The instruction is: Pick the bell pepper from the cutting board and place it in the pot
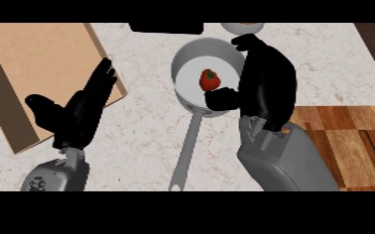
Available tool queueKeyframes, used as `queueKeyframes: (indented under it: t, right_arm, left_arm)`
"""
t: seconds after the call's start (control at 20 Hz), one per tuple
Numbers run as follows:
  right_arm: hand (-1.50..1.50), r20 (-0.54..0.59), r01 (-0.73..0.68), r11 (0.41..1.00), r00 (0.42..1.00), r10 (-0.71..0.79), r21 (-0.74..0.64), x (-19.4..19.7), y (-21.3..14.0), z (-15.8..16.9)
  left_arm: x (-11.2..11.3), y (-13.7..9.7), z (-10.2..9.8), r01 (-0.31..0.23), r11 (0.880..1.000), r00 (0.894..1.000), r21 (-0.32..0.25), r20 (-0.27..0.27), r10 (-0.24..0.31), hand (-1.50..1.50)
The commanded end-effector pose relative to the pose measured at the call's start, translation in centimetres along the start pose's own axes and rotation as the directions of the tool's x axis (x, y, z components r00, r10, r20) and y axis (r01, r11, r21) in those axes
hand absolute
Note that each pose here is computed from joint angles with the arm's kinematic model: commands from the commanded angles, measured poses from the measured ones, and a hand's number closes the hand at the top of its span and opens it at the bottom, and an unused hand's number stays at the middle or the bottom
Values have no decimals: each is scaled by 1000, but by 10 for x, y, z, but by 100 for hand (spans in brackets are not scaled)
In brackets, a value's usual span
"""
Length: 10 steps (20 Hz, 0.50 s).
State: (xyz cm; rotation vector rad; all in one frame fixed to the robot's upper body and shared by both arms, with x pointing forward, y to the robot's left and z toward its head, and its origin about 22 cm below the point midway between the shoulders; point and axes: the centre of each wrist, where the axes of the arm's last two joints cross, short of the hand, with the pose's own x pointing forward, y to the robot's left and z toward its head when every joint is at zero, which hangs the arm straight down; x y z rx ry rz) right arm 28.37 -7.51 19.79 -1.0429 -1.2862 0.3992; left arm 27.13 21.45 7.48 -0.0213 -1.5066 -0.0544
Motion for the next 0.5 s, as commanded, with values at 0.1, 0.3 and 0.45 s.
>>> queueKeyframes:
  t: [0.1, 0.3, 0.45]
  right_arm:
    - [-150, -73, 334, 925, 933, -351, -184, 3, -5, 0]
    - [-150, 6, 404, 851, 904, -427, -335, 8, -23, -1]
    - [-150, -1, 425, 809, 885, -466, -406, 5, -30, 4]
  left_arm:
    - [-9, 9, 1, 10, 1000, 1000, 6, -19, -10, 0]
    - [-5, 2, 3, -7, 999, 999, 36, -38, 9, 0]
    - [-15, 7, 8, -2, 999, 1000, 47, -28, 4, 0]
